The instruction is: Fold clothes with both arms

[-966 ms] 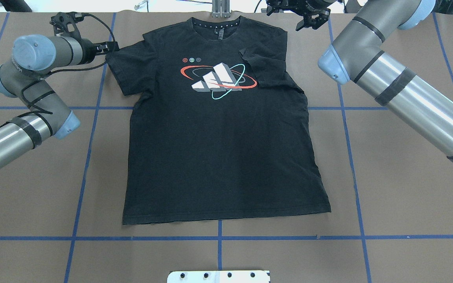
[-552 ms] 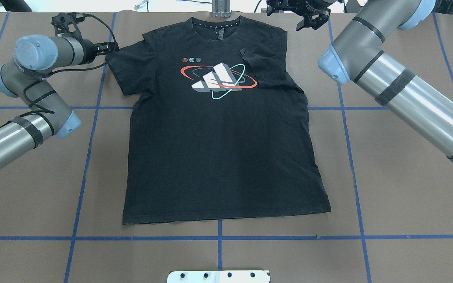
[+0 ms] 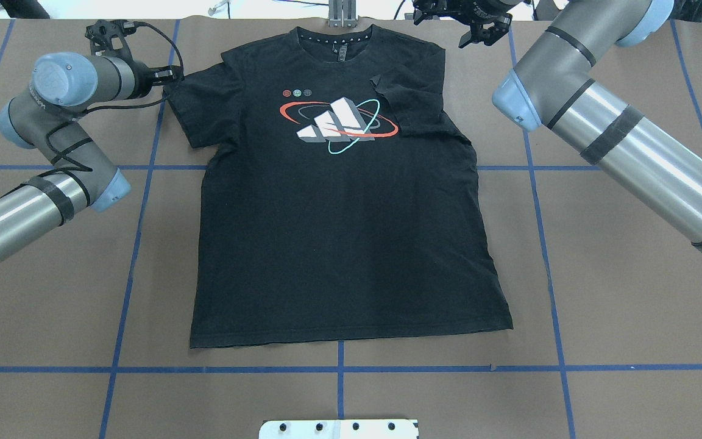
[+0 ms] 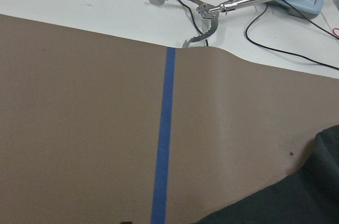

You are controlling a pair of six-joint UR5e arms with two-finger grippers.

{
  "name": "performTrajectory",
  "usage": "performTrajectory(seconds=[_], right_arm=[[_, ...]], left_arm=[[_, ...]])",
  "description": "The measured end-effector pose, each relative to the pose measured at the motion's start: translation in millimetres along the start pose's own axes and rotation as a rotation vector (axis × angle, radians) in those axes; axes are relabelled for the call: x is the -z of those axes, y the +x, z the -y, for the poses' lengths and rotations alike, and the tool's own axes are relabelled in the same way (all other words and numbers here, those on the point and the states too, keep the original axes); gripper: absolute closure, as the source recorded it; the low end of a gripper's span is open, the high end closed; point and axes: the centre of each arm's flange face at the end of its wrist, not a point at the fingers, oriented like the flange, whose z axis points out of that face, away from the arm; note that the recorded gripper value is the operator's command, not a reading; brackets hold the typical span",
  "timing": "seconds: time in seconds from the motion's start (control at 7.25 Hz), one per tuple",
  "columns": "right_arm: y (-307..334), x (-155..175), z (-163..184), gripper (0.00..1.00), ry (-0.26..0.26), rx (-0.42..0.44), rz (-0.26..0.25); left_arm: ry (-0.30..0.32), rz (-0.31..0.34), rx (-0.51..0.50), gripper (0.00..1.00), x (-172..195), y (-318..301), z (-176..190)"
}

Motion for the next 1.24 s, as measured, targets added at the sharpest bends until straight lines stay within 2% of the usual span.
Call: performTrajectory(seconds=[0.41, 1.1, 1.24], right_arm=[[-1.2, 0.1, -0.3, 0.01, 0.001, 0.002, 0.001], [-1.1, 0.4, 0.2, 0.01, 0.001, 0.001, 0.001], [-1.2, 0.3, 0.0, 0.01, 0.001, 0.001, 0.001]], left_arm=[[-0.003, 0.007, -0.007, 0.49, -2.0, -2.9, -1.1], [-0.005, 0.007, -0.009, 0.51, -3.0, -1.6, -1.4], [-0.006, 0.008, -0.009, 0.54, -3.4, -2.2, -1.6]])
